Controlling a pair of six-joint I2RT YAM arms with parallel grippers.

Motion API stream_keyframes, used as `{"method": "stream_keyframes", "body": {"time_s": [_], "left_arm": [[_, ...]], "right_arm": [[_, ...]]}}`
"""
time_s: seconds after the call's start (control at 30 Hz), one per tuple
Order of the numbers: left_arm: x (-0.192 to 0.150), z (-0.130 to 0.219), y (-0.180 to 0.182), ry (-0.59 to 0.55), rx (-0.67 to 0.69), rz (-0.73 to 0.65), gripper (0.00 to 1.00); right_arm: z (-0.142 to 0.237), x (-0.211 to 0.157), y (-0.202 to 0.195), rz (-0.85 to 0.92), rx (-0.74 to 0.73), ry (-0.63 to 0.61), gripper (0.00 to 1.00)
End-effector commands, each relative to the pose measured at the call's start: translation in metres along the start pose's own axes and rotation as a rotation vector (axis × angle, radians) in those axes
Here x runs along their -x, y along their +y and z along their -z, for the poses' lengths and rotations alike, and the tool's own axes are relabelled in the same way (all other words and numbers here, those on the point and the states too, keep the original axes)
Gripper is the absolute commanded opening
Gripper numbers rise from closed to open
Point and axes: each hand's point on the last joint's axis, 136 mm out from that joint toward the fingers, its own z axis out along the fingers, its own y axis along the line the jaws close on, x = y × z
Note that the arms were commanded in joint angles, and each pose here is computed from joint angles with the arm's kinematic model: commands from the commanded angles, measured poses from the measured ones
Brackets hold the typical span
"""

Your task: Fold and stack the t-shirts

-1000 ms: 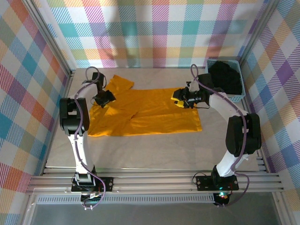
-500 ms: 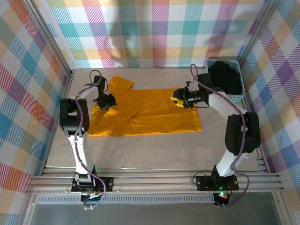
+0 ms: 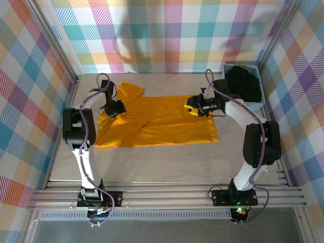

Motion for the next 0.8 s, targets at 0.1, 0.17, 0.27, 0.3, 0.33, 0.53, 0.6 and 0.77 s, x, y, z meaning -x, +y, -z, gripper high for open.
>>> {"method": "stream_keyframes", "body": {"time_s": [0.1,0.17,0.27,0.3,0.33,0.53,0.6,0.77], "left_arm": [[-0.005,0.007,-0.009,0.016,-0.013,-0.031,0.24],[-0.005,0.008,-0.013,0.016,-0.023,-0.036,0.23],[-0.008,0.015,-0.018,0.013,-0.044,-0.05,0.23],[-0.011,0.016,-0.02,0.016,-0.052,-0.06,0.23],[-0.015,0.017,-0.02,0.021,-0.057,-0.067,0.23],[-0.045,0.017,-0.022,0.091,-0.07,-0.099,0.3],[-0.056,0.016,-0.017,0.106,-0.036,-0.113,0.34],[-0.061,0.015,-0.005,0.096,0.036,-0.119,0.45]], "right_arm": [[-0.002,-0.001,0.006,0.018,0.017,0.018,0.45],[-0.001,-0.001,0.006,0.019,0.017,0.018,0.45],[-0.001,-0.002,0.006,0.019,0.016,0.018,0.45],[-0.001,-0.002,0.006,0.02,0.016,0.017,0.45],[-0.001,-0.002,0.006,0.018,0.016,0.016,0.45],[-0.002,-0.001,0.004,0.015,0.017,0.016,0.45],[-0.003,0.0,0.004,0.014,0.017,0.018,0.45],[-0.004,0.0,0.004,0.014,0.019,0.021,0.45]]}}
